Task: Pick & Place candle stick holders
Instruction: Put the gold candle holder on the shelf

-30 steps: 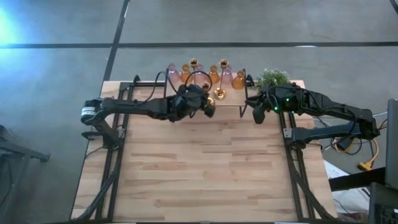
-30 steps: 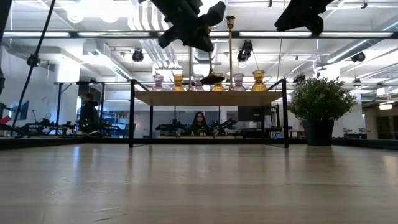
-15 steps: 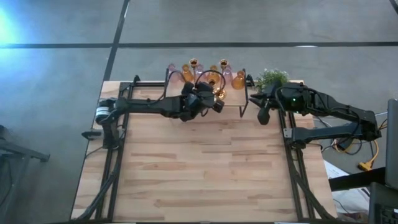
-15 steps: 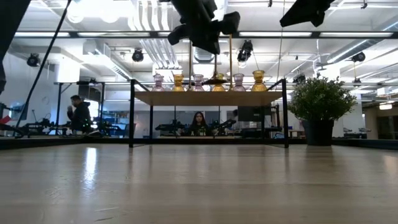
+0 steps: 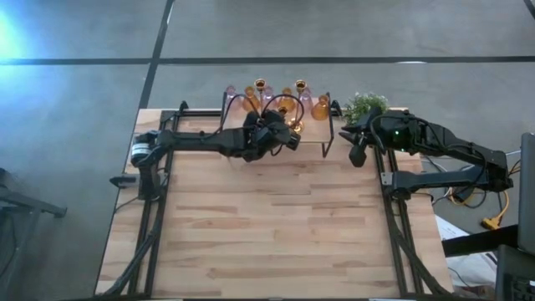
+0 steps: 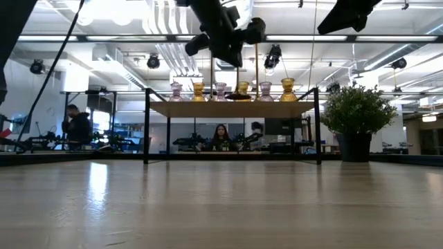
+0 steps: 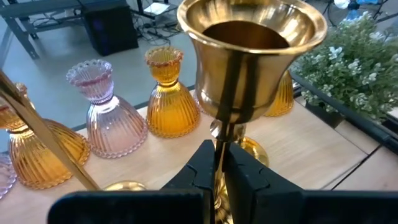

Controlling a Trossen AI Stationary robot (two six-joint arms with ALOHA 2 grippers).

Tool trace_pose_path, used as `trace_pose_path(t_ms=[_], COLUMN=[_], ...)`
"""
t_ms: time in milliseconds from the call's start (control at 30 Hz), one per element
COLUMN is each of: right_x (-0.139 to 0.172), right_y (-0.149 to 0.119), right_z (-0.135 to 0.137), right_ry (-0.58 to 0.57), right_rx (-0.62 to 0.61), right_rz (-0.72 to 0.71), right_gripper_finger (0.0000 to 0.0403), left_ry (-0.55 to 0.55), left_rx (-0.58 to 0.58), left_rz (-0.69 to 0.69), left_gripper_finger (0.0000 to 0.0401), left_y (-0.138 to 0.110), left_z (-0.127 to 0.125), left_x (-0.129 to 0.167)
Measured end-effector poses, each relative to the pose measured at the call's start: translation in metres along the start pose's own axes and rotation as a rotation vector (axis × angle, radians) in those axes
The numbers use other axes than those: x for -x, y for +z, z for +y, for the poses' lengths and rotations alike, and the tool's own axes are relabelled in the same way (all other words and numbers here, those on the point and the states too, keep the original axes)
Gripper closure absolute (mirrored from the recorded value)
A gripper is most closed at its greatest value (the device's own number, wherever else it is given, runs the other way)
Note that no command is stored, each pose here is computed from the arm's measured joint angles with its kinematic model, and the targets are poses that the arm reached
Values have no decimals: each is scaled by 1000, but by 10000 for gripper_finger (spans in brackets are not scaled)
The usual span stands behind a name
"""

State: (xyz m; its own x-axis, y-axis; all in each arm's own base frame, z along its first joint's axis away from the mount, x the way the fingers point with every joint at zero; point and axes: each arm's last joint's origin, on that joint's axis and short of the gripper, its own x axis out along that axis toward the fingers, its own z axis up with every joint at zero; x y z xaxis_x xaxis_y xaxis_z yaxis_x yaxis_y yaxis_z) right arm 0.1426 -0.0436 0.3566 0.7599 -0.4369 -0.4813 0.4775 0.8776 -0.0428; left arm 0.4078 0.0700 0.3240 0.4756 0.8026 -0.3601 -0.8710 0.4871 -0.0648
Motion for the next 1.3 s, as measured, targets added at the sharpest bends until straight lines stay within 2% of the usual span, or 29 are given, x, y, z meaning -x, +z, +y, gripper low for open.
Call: trace_pose_path(t_ms=[500,967,1300], right_x=[0,0,0], right_y=[0,0,0], right_z=[0,0,0], right_ry=[0,0,0], right_rx=[-11,-14,-10], right_rz=[0,0,0], right_gripper_finger=[334,317,334], left_ry=[7,2,-28], left_rx=[-11,-5,16], left_rz=[34,54,79], left_gripper_finger=[383,383,383], left_y=[-2,0,-3], left_z=[6,13,13], left_x=[-6,-14,-15])
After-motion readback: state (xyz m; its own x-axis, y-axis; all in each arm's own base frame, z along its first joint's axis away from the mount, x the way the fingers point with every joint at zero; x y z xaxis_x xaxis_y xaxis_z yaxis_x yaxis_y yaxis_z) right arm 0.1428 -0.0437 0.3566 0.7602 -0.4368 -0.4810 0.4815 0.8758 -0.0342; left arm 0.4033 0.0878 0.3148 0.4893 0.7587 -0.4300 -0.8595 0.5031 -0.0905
